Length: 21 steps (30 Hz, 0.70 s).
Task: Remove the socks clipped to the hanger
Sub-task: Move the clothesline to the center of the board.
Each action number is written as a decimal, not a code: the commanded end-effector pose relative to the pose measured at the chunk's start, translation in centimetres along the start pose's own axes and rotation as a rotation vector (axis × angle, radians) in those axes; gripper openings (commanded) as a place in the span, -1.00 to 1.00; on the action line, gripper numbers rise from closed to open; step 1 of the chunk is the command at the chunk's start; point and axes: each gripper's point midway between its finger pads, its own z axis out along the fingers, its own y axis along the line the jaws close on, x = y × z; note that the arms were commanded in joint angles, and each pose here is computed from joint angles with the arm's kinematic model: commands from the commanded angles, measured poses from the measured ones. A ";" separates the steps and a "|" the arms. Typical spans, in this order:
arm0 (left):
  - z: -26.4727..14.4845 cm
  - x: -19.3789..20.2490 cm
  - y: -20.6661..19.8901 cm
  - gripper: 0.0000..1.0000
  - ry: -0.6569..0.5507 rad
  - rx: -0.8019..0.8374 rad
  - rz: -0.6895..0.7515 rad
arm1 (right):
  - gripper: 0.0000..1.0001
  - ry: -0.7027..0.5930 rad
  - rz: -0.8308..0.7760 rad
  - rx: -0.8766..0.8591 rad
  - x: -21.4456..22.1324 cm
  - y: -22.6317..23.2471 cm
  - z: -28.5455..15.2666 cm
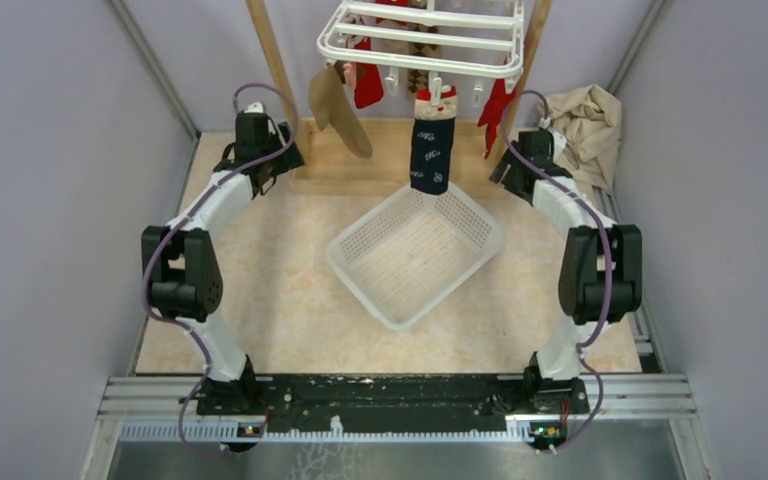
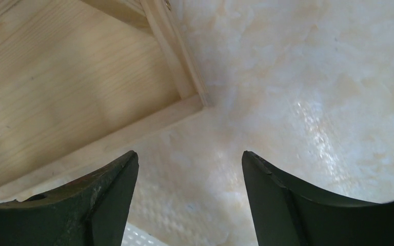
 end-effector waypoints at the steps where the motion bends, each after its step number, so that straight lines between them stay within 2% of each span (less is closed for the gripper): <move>1: 2.0 -1.9 1.3 0.49 -0.068 -0.044 0.062 | 0.46 -0.159 -0.032 -0.096 -6.2 3.4 0.8; 3: 2.8 -1.5 1.7 0.24 -0.056 -0.051 0.070 | 0.43 -0.157 -0.050 -0.082 -6.4 3.3 1.7; 7: 4.2 -0.2 2.3 -0.02 -0.019 -0.071 0.100 | 0.42 -0.146 -0.086 -0.062 -6.0 3.1 3.1; 14: 5.6 1.1 3.1 -0.02 -0.004 -0.095 0.116 | 0.42 -0.143 -0.129 -0.045 -5.1 2.5 4.9; 21: 6.7 1.3 2.8 0.06 -0.036 -0.060 0.142 | 0.43 -0.155 -0.139 -0.078 -4.9 2.9 6.1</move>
